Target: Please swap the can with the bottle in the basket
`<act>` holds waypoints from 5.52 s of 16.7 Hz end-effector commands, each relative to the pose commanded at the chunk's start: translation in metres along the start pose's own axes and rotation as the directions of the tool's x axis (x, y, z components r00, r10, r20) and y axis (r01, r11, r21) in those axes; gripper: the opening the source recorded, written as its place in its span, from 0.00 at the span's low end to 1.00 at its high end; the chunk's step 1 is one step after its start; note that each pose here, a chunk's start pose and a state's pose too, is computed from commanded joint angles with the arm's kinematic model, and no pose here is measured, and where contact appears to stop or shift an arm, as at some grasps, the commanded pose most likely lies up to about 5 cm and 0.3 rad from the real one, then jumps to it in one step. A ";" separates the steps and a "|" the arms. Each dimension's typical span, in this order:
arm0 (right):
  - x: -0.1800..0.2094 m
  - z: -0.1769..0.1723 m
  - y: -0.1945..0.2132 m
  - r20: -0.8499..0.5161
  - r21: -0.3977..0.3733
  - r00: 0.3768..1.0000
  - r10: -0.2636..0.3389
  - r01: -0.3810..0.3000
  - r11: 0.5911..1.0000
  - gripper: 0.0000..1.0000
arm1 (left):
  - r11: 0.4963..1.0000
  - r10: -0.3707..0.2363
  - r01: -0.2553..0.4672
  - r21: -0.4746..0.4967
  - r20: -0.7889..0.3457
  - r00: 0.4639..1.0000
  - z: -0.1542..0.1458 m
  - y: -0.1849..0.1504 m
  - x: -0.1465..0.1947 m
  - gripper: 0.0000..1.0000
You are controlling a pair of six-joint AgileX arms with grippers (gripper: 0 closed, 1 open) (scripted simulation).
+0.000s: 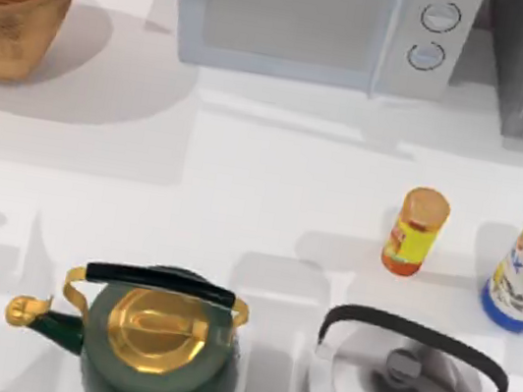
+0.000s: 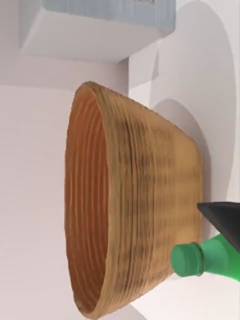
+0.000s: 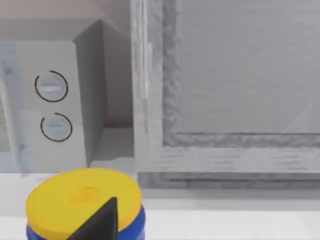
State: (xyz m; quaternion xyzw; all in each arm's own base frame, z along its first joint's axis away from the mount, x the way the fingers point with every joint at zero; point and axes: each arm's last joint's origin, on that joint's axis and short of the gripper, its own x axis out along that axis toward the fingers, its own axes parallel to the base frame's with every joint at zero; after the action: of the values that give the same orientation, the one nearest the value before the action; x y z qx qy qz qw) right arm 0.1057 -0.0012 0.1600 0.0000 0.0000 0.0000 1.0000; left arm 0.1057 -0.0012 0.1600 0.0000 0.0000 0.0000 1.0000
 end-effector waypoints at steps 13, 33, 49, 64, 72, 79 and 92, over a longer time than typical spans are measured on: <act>0.000 0.000 0.000 0.000 0.000 1.000 0.000 0.000 1.000 1.00 | 0.999 -0.018 0.000 -0.046 -0.400 0.916 0.093 0.004 0.049 1.00; 0.000 0.000 0.000 0.000 0.000 1.000 0.000 0.000 1.000 1.00 | 1.000 -0.029 0.017 -0.024 -0.871 0.491 0.093 0.075 0.395 1.00; 0.000 0.000 0.000 0.000 0.000 1.000 0.000 0.000 1.000 1.00 | 0.999 -0.054 0.020 -0.050 -0.953 0.299 -0.009 0.085 0.422 1.00; 0.000 0.000 0.000 0.000 0.000 1.000 0.000 0.000 1.000 1.00 | 0.999 -0.054 0.020 -0.050 -0.953 0.299 -0.031 0.084 0.428 0.32; 0.000 0.000 0.000 0.000 0.000 1.000 0.000 0.000 1.000 1.00 | 0.999 -0.054 0.020 -0.050 -0.953 0.299 -0.031 0.084 0.428 0.00; 0.000 0.000 0.000 0.000 0.000 1.000 0.000 0.000 1.000 1.00 | 0.999 -0.043 0.021 -0.038 -0.939 0.340 -0.011 0.085 0.427 0.00; 0.000 0.000 0.000 0.000 0.000 1.000 0.000 0.000 1.000 1.00 | 0.997 0.076 -0.068 0.038 -0.662 0.746 0.172 0.042 0.269 0.00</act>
State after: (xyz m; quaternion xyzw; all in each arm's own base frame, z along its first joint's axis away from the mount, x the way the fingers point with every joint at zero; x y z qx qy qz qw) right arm 0.1057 -0.0012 0.1600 0.0000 0.0000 0.0000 1.0000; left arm 0.3751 0.0412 0.3322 0.0057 0.3544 0.0383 0.9343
